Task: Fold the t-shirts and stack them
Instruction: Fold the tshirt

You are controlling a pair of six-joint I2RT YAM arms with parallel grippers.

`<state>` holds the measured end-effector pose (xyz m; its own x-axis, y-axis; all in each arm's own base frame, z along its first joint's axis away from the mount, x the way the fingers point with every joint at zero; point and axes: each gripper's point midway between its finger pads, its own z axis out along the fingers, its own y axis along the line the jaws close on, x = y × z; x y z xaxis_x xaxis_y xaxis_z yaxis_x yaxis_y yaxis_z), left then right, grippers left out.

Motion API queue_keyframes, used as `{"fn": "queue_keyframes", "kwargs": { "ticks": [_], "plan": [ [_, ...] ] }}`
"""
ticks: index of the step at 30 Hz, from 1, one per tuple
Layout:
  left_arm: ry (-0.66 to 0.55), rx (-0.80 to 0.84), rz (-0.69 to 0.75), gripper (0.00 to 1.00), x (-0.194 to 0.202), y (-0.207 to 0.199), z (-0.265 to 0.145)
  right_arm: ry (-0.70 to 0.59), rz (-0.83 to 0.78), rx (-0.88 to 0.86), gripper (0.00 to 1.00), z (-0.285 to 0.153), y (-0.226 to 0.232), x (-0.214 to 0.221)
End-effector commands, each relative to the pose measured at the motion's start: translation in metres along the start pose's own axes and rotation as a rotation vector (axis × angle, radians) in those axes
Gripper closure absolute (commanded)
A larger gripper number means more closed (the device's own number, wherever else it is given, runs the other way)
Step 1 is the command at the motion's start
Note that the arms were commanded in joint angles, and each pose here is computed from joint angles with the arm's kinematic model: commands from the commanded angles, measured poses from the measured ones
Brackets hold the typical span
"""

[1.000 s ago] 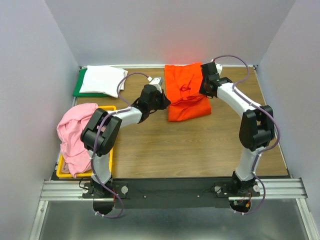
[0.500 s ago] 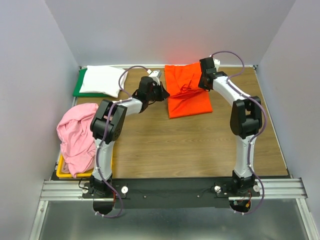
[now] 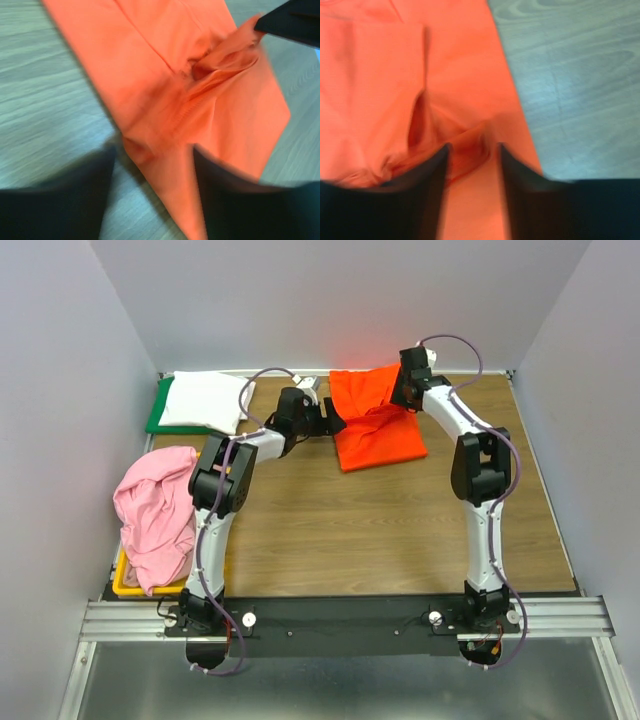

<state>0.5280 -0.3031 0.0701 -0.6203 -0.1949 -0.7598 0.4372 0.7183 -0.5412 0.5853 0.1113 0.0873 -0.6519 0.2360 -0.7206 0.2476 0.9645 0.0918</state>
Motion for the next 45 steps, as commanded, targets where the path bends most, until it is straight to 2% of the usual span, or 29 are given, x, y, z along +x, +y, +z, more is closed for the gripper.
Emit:
{"fn": "queue_keyframes", "kwargs": {
  "ticks": [1,2,4,5,8,12,15,20,35,45],
  "plan": [
    [-0.067,-0.074,-0.012,0.12,-0.033,0.013,-0.009,-0.044,-0.017,-0.091,0.37,-0.005,0.017,-0.028],
    [-0.083,-0.097,0.000,0.12,-0.038,0.015,-0.012,-0.054,-0.018,-0.098,0.27,-0.010,0.019,-0.033],
    [-0.111,-0.099,0.016,0.11,-0.051,0.006,-0.021,-0.079,-0.021,-0.105,0.22,-0.026,0.017,-0.045],
    [-0.101,-0.103,0.019,0.11,-0.045,0.005,-0.024,-0.087,-0.022,-0.108,0.20,-0.032,0.016,-0.049],
    [-0.100,-0.112,0.048,0.11,-0.042,-0.003,-0.033,-0.067,-0.035,-0.105,0.19,-0.048,0.009,-0.039],
    [-0.039,-0.122,0.051,0.13,-0.008,-0.010,-0.042,-0.001,-0.039,-0.116,0.20,-0.059,-0.001,-0.010],
    [-0.015,-0.122,0.052,0.14,0.011,-0.016,-0.045,0.044,-0.048,-0.104,0.25,-0.062,-0.012,0.017],
    [0.011,-0.121,0.040,0.18,0.028,-0.017,-0.041,0.058,-0.037,-0.107,0.36,-0.054,-0.024,0.033],
    [-0.016,-0.141,0.060,0.29,0.006,-0.010,-0.012,0.033,-0.026,-0.211,0.51,0.004,-0.022,0.005],
    [-0.011,-0.168,0.072,0.29,0.003,-0.001,-0.005,0.097,-0.031,-0.268,0.57,0.019,-0.013,0.029]
  ]
}}
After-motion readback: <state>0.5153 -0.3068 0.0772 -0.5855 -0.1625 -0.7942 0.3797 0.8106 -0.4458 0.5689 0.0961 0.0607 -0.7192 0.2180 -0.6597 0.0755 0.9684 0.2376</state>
